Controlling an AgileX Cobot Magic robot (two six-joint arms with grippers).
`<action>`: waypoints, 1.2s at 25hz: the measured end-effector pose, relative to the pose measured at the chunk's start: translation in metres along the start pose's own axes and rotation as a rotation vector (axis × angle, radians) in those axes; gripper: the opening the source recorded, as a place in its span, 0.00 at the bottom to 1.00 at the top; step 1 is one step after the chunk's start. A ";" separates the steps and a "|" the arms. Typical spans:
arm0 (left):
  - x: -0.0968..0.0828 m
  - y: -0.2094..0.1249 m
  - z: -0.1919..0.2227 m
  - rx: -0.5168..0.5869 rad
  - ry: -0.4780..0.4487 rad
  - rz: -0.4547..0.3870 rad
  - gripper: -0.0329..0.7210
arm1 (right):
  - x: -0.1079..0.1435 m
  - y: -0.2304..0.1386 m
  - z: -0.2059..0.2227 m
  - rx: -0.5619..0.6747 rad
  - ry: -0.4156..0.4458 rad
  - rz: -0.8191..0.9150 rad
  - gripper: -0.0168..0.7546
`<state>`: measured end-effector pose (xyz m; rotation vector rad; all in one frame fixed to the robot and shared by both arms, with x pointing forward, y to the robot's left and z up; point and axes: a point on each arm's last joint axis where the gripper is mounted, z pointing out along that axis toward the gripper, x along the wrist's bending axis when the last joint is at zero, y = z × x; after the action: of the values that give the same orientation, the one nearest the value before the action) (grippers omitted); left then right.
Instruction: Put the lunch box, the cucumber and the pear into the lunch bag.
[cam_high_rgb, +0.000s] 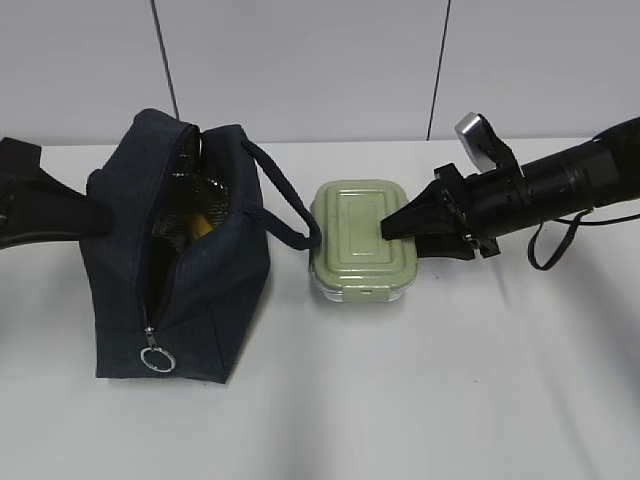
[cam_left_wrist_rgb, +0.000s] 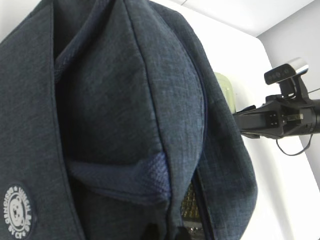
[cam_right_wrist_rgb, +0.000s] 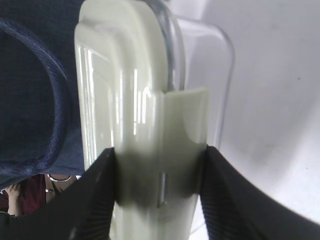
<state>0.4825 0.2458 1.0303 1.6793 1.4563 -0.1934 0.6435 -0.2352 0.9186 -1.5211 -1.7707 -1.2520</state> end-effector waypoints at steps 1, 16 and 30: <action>0.000 0.000 0.000 0.000 0.000 0.000 0.05 | 0.000 0.000 0.000 0.000 0.000 0.000 0.49; 0.000 0.000 0.000 0.000 0.000 0.000 0.05 | -0.003 0.010 -0.013 -0.042 -0.016 -0.004 0.49; 0.000 0.000 0.000 0.000 0.000 0.000 0.05 | -0.014 0.014 -0.035 -0.086 -0.029 0.042 0.49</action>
<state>0.4825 0.2458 1.0303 1.6793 1.4563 -0.1934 0.6537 -0.2730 0.9283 -1.6231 -1.7134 -1.3070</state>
